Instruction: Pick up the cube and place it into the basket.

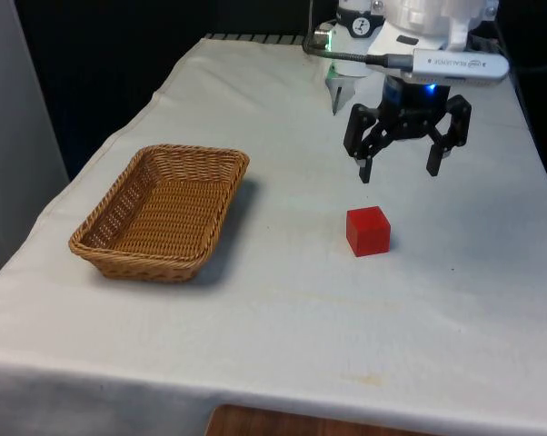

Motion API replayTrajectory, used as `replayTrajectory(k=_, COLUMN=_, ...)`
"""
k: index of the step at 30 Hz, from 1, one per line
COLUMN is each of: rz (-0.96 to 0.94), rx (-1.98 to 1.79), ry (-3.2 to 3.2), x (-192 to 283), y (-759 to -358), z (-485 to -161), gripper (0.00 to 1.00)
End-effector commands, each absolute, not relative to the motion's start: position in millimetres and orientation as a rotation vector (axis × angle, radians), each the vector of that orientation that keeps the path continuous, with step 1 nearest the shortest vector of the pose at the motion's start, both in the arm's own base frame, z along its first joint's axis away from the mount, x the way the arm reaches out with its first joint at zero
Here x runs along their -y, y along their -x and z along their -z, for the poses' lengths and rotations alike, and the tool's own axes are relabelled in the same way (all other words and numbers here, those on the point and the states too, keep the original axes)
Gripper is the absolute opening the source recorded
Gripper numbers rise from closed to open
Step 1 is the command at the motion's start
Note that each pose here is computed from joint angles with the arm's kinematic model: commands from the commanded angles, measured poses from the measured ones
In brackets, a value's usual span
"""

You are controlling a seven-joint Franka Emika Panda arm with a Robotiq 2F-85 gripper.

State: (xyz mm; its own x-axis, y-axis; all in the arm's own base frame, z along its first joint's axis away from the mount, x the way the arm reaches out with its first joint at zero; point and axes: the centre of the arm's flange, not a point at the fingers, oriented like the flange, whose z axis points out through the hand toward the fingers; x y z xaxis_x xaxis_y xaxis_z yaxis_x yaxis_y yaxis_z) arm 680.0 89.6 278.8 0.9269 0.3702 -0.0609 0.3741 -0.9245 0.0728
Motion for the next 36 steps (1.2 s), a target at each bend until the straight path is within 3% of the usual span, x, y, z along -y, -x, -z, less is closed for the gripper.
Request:
replayTrajectory(k=1, rz=0.072, rx=-0.581, ry=-3.002, x=-88.9, y=-680.0, z=-278.1, gripper=1.00)
replayTrajectory(k=36, rz=0.034, rx=-0.593, ry=-2.997, x=-76.2, y=-670.9, z=-243.9, gripper=1.00)
